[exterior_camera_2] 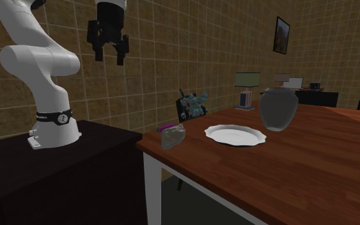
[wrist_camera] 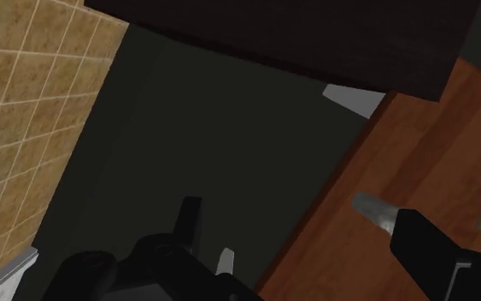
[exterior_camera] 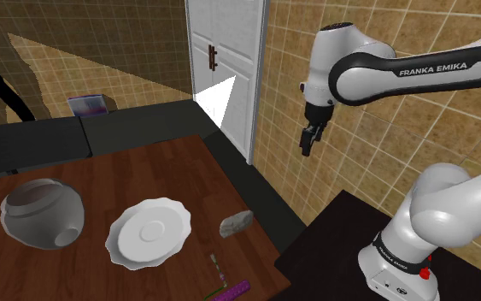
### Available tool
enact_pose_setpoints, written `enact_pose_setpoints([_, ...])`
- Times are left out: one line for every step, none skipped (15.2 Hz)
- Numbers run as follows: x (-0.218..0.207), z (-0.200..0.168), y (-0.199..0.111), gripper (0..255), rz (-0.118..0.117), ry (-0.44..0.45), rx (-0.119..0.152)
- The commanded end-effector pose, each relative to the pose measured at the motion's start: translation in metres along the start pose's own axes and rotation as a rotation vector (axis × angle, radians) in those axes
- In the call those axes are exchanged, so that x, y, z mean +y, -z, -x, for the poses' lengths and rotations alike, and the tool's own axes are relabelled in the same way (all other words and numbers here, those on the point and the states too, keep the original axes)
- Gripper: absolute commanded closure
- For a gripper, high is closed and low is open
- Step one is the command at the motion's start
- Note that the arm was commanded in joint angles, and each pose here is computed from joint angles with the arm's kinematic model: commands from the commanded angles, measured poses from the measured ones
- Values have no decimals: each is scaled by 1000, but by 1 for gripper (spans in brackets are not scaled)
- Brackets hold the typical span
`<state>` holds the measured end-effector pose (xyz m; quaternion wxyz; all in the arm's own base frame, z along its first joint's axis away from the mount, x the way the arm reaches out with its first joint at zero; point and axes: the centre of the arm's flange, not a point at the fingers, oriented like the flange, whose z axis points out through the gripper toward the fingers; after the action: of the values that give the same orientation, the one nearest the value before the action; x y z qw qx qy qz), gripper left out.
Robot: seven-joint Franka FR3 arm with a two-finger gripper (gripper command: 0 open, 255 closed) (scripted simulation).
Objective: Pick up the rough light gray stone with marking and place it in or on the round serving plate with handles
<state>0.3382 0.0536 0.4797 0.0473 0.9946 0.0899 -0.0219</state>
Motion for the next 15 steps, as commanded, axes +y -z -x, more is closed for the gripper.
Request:
enact_pose_setpoints([-16,-12,-20,0,3,61,21])
enact_pose_setpoints([-23,-18,-28,0,4,90,29])
enact_pose_setpoints([-30,-23,-37,0,6,119,38])
enact_pose_setpoints([-38,-29,-45,0,8,149,47])
enact_pose_setpoints([-46,-34,-53,0,9,178,55])
enact_pose_setpoints([-53,-40,-62,0,11,207,64])
enact_pose_setpoints([-61,-45,-70,0,12,237,73])
enact_pose_setpoints([-70,-50,-78,0,14,266,81])
enact_pose_setpoints([-78,-55,-87,0,15,295,90])
enact_pose_setpoints([-86,-59,-95,0,17,325,99])
enact_pose_setpoints([-95,-64,-103,0,18,354,107])
enact_pose_setpoints([-103,-68,-111,0,20,384,116])
enact_pose_setpoints([-112,-72,-119,0,22,413,125])
enact_pose_setpoints([-121,-76,-127,0,23,442,133])
enact_pose_setpoints([-130,-80,-135,0,25,472,142])
